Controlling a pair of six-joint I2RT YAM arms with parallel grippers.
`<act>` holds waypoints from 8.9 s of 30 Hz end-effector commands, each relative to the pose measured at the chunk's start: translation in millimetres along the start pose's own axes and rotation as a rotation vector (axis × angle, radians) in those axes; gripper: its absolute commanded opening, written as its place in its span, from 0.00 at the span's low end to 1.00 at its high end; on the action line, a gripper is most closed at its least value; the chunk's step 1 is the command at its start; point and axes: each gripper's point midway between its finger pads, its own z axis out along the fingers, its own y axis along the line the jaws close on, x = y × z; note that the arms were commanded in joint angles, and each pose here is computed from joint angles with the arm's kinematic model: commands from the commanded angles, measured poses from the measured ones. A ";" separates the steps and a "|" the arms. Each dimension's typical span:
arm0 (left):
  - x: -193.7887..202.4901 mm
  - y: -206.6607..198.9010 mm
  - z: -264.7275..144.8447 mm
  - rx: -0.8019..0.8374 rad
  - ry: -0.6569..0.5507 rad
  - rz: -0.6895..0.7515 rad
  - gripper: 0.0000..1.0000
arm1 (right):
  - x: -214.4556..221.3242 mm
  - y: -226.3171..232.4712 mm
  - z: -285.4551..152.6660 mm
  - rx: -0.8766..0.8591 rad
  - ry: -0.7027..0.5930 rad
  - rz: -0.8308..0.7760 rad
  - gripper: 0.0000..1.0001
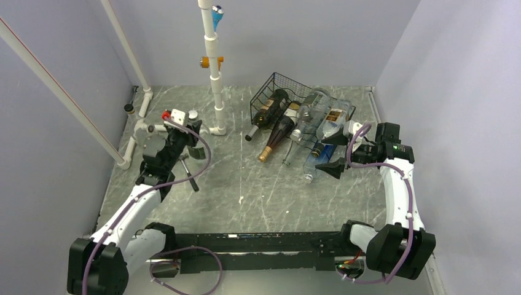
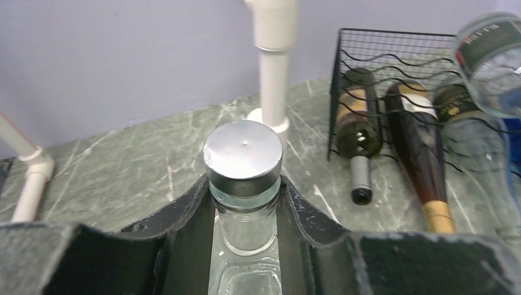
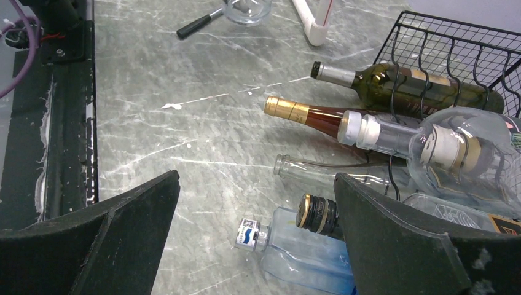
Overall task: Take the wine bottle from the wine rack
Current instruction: Place the wine bottle at the center of the board, then pick up the wine bottle from the wine rack.
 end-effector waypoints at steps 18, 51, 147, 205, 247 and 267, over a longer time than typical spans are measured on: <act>-127.8 88.2 37.4 -0.181 -0.399 0.097 0.00 | -5.2 2.4 -0.4 -0.005 -0.025 -0.048 0.99; -61.3 135.5 36.5 -0.266 -0.266 0.146 0.00 | -0.8 -0.1 -0.1 -0.003 -0.017 -0.035 0.99; -72.2 -85.4 -38.6 0.347 0.295 -0.815 0.99 | -19.7 6.5 -5.8 0.009 -0.090 -0.036 0.99; 4.3 -262.2 125.5 0.480 0.600 -0.652 0.99 | -17.5 1.3 -9.2 0.032 -0.079 -0.033 0.99; 60.3 -329.2 191.2 0.497 0.619 -0.641 0.67 | -14.9 -2.0 -10.3 0.044 -0.060 -0.036 1.00; 90.8 -343.6 196.9 0.472 0.701 -0.609 0.61 | -14.5 -2.6 -10.5 0.045 -0.056 -0.042 1.00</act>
